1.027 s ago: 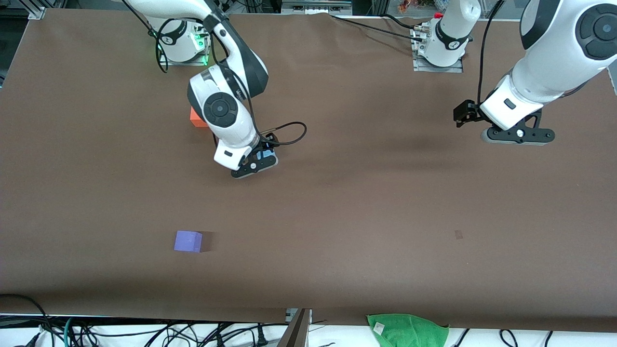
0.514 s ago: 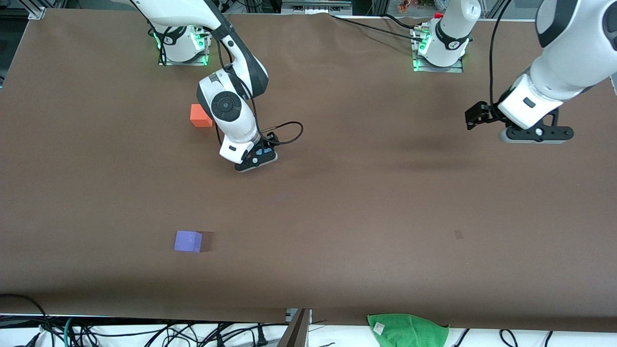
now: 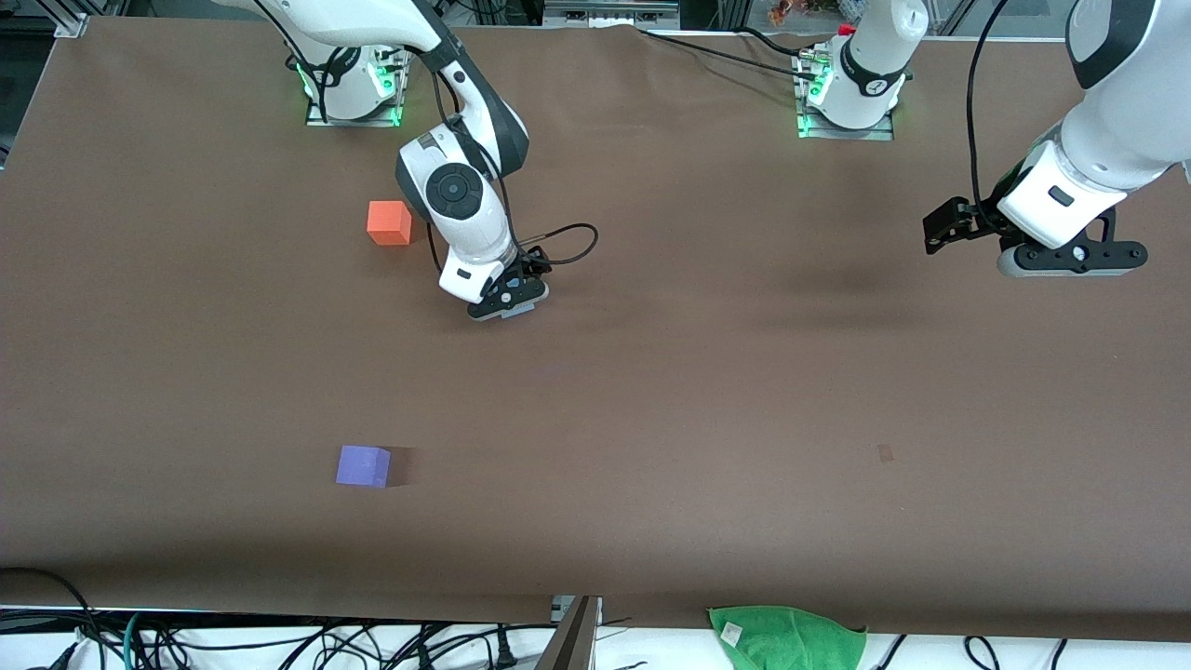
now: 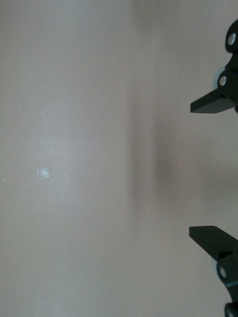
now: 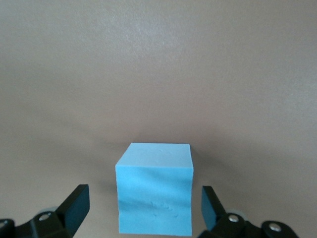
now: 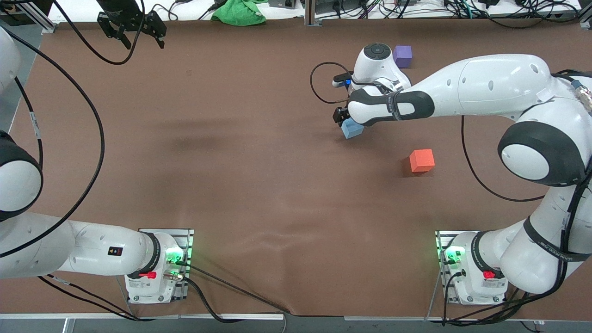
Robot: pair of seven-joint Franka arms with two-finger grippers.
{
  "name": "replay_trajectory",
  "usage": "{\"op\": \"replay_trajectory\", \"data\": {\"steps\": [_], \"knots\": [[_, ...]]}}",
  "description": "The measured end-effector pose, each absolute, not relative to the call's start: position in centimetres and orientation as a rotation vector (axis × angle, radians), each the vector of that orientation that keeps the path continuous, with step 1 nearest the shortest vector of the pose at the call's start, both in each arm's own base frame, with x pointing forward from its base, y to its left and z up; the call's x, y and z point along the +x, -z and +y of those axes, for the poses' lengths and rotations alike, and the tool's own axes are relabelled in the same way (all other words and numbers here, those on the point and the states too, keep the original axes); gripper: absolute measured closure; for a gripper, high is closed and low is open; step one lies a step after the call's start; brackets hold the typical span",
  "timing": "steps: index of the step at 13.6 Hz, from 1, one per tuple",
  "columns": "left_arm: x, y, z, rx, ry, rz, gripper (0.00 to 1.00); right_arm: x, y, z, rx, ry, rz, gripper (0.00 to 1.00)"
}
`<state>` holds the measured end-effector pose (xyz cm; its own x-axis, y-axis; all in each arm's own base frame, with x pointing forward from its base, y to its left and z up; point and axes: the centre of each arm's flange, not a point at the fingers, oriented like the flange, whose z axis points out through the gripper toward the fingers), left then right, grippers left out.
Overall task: Place blue block between orange and purple blocks
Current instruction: 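Carry the blue cube with the right gripper between orange and purple cubes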
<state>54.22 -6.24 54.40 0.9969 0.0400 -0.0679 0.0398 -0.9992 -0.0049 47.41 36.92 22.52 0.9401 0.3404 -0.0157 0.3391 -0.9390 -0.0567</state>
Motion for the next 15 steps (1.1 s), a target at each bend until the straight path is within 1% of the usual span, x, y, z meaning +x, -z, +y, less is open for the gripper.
{"op": "replay_trajectory", "data": {"steps": [3, 7, 8, 9, 10, 11, 12, 15], "knots": [[54.2, -54.4, -6.2, -3.138, -0.107, -0.067, 0.0, 46.7, -21.4, 36.3, -3.036, -0.001, -0.525, 0.0], [54.2, -54.7, -6.0, -3.138, -0.106, -0.072, 0.0, 45.7, -20.3, 36.1, -3.033, 0.011, -0.536, 0.0], [54.2, -54.9, -6.0, -3.137, -0.114, -0.073, 0.0, 45.6, -20.2, 36.1, -3.032, 0.017, -0.537, 0.04], [54.2, -55.1, -5.9, -3.138, -0.11, -0.076, 0.0, 45.6, -20.1, 36.1, -3.031, 0.018, -0.538, 0.06], [54.4, -55.5, -5.8, -3.139, -0.097, -0.079, 0.0, 45.6, -20.0, 36.1, -3.032, 0.017, -0.538, 0.15], [54.8, -56.1, -5.7, -3.142, -0.075, -0.084, 0.0, 45.6, -20.0, 36.1, -3.032, 0.017, -0.538, 0.29], [55.4, -56.8, -5.4, -3.144, -0.049, -0.092, 0.0, 45.6, -20.1, 36.1, -3.031, 0.02, -0.537, 0.38], [56.6, -59.1, -4.7, -3.15, 0.034, -0.114, 0.0, 46.6, -21.0, 35.8, -3.028, 0.061, -0.517, 0.4]]}}
